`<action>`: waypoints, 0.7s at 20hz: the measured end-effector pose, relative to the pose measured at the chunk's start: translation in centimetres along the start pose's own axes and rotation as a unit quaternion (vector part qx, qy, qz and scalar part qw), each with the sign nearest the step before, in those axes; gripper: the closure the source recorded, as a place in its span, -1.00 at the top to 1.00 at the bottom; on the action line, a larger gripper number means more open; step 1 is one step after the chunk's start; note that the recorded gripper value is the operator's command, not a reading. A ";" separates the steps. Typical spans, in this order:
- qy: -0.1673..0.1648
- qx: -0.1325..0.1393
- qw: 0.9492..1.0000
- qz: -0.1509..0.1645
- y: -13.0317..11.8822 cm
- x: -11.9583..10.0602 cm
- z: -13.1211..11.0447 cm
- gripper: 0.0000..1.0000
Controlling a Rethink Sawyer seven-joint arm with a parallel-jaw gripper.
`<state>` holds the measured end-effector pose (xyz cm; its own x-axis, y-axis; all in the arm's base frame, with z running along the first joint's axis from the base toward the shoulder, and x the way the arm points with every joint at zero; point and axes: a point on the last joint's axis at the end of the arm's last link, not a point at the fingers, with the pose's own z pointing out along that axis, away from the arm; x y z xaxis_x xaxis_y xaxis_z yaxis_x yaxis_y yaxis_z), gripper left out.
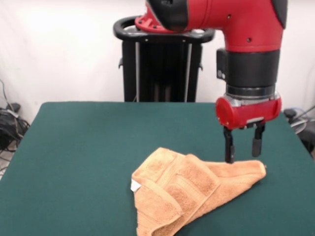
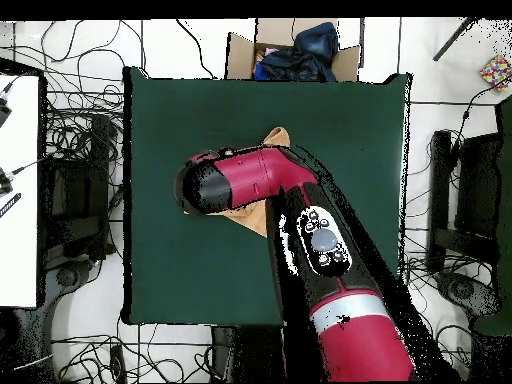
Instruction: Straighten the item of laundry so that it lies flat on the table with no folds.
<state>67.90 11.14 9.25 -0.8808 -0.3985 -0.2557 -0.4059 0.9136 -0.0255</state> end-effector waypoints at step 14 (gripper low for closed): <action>0.015 -0.005 0.999 0.030 -2.4 3.5 3.0 1.00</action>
<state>66.59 7.77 5.48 -0.9104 -0.3455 -0.2276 -0.3546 0.9350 -0.0011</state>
